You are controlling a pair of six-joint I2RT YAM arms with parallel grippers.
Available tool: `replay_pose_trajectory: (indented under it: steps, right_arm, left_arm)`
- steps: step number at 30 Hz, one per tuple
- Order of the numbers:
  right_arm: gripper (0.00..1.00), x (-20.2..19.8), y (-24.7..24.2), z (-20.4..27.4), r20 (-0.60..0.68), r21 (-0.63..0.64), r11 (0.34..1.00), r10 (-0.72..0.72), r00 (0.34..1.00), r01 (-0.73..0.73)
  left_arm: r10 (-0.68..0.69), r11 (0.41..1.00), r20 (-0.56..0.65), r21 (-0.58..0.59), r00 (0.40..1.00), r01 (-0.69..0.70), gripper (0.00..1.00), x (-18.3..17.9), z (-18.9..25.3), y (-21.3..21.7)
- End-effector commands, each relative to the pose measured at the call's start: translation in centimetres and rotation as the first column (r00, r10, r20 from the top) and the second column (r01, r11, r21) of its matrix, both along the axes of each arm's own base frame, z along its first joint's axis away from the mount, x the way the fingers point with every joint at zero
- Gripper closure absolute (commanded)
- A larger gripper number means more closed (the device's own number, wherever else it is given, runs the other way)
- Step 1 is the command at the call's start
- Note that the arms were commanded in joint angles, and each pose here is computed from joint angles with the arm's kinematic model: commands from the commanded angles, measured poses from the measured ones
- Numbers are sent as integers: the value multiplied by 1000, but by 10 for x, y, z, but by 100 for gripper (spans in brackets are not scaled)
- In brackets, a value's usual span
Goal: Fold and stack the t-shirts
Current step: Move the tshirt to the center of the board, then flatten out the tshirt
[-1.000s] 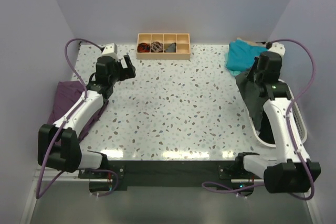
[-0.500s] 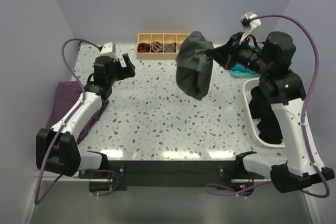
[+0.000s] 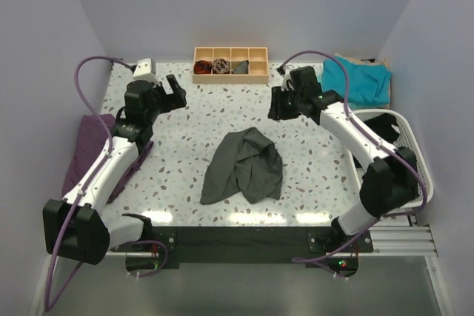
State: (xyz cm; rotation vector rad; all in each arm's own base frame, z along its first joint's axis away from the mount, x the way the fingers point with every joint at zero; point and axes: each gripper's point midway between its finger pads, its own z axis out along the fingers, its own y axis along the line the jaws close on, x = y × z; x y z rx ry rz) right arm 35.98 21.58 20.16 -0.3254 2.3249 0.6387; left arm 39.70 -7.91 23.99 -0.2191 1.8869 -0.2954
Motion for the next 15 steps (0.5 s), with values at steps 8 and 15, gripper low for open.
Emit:
replay_pose_trajectory:
  steps: [8,15]
  right_arm:
    - [52,-51,0,-8,36,-41,999,19,999,-17]
    - [50,-112,51,-78,-121,-141,963,213,969,-229]
  left_arm:
    - [-18,1000,-1,-19,1000,18,0,-10,-9,-3]
    - [-60,998,-38,-34,997,59,1,-2,-24,-16]
